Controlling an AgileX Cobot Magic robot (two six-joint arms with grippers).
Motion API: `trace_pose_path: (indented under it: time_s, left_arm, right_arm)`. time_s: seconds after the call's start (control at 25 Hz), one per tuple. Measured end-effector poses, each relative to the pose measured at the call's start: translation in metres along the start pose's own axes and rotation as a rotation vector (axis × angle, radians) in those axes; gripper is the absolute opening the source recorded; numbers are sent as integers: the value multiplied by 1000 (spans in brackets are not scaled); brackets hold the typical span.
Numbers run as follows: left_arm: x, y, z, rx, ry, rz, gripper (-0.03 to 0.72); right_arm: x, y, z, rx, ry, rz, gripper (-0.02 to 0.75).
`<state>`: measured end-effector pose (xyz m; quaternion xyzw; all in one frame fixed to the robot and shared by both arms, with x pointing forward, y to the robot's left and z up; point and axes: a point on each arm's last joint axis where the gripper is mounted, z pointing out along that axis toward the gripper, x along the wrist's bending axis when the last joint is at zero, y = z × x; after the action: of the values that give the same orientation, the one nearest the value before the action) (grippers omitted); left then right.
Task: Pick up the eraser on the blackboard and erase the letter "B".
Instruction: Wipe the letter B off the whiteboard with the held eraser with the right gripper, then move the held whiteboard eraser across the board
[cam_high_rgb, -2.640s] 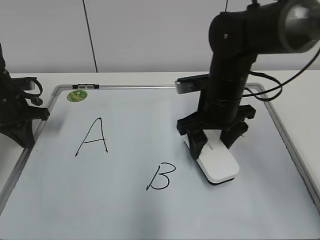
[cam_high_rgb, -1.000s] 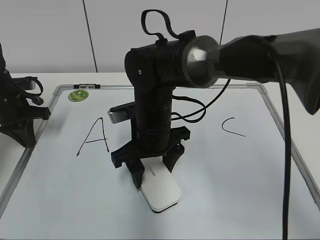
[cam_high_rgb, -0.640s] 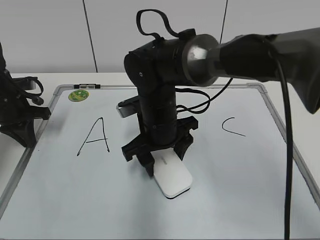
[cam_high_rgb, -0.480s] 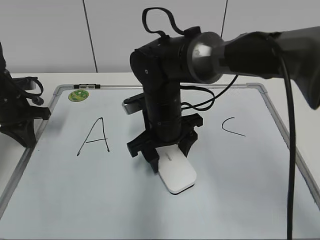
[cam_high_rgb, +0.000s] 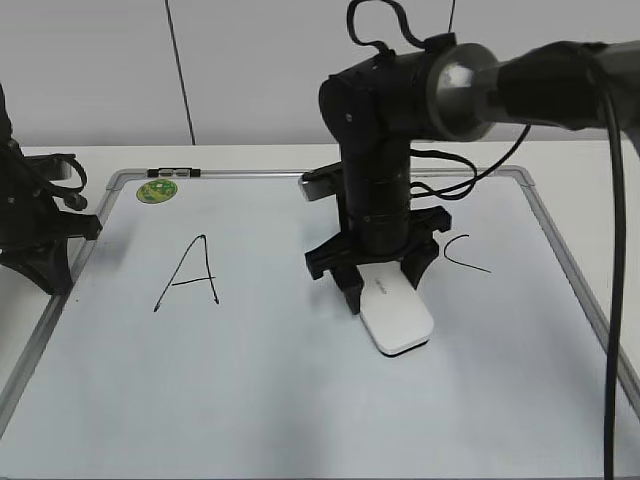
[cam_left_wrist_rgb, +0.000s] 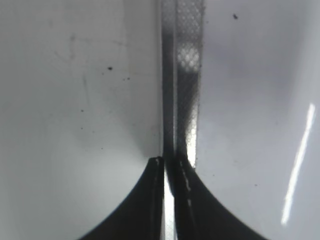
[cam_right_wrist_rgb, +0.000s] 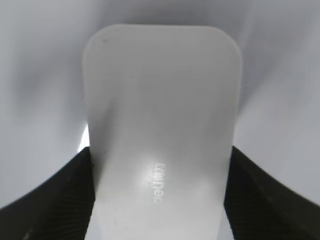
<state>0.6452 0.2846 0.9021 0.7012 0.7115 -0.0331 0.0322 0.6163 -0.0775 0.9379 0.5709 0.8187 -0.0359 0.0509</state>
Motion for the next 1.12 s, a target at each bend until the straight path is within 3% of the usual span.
trace_pose_path:
  time_s: [0.2, 0.44, 0.72, 1.12]
  left_arm:
    - [0, 0, 0, -1, 0, 0, 22]
    - [0, 0, 0, -1, 2, 1, 22]
    - [0, 0, 0, 3, 2, 1, 22]
    - [0, 0, 0, 3, 2, 1, 22]
  right_arm:
    - [-57, -19, -12, 2, -102, 90, 524]
    - [-126, -57, -7, 94, -90, 232, 524]
    - [-158, -67, 1, 130, 76, 259, 524]
    - [-179, -58, 7, 106, 123, 305, 524]
